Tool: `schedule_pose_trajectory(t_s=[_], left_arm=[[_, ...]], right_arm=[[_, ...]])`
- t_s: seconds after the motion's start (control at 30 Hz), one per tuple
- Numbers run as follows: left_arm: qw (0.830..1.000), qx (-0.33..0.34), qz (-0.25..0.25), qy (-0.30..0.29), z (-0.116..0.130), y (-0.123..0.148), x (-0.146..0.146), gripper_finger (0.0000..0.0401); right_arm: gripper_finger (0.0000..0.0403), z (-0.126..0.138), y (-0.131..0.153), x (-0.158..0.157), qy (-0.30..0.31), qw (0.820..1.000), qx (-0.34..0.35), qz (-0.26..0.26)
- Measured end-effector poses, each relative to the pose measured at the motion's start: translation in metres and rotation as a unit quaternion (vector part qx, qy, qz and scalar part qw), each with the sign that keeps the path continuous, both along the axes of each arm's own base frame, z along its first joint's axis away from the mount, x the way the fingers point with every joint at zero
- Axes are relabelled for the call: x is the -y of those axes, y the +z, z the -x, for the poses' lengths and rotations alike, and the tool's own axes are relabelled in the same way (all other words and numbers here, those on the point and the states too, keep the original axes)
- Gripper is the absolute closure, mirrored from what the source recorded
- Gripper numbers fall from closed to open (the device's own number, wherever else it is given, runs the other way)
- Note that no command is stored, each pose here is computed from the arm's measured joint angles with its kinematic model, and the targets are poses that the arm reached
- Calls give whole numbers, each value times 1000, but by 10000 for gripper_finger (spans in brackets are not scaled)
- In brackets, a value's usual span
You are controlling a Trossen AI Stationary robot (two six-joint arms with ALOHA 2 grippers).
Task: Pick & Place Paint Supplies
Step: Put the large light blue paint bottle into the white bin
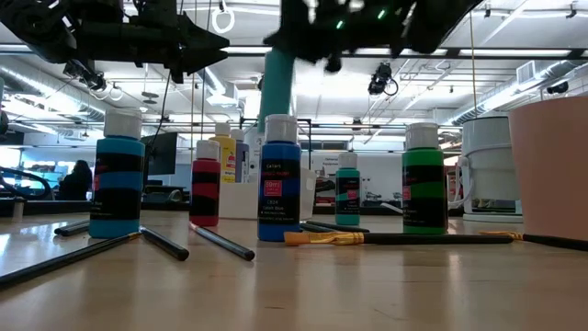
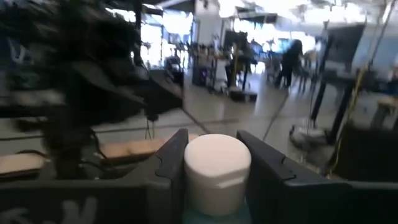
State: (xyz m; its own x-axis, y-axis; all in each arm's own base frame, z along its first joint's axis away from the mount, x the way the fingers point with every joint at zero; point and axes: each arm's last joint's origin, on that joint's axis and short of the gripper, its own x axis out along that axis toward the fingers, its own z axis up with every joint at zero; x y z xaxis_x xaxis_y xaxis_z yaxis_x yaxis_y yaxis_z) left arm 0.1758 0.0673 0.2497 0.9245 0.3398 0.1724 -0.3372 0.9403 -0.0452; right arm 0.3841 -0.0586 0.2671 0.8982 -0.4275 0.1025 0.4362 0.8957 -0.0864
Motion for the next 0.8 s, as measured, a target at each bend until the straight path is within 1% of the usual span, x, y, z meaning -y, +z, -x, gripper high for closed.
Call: schedule_pose_trajectory(t_s=[0.13, 0.27, 0.5, 0.7, 0.8], left_arm=[[1000, -7, 1, -3, 0, -1, 0, 208], [1000, -11, 2, -2, 0, -2, 0, 208], [1000, -12, 3, -2, 0, -2, 0, 208], [1000, -13, 3, -2, 0, -3, 0, 208], [1000, -13, 3, -2, 0, -3, 0, 208]], right_arm=[[288, -18, -28, 25, -17, 999, -17, -30], [288, -28, -47, 42, -32, 998, -20, -55], [286, -36, -75, 60, -53, 996, -37, -66], [286, -35, -85, 74, -67, 995, -37, -69], [286, -33, -87, 81, -63, 994, -42, -76]])
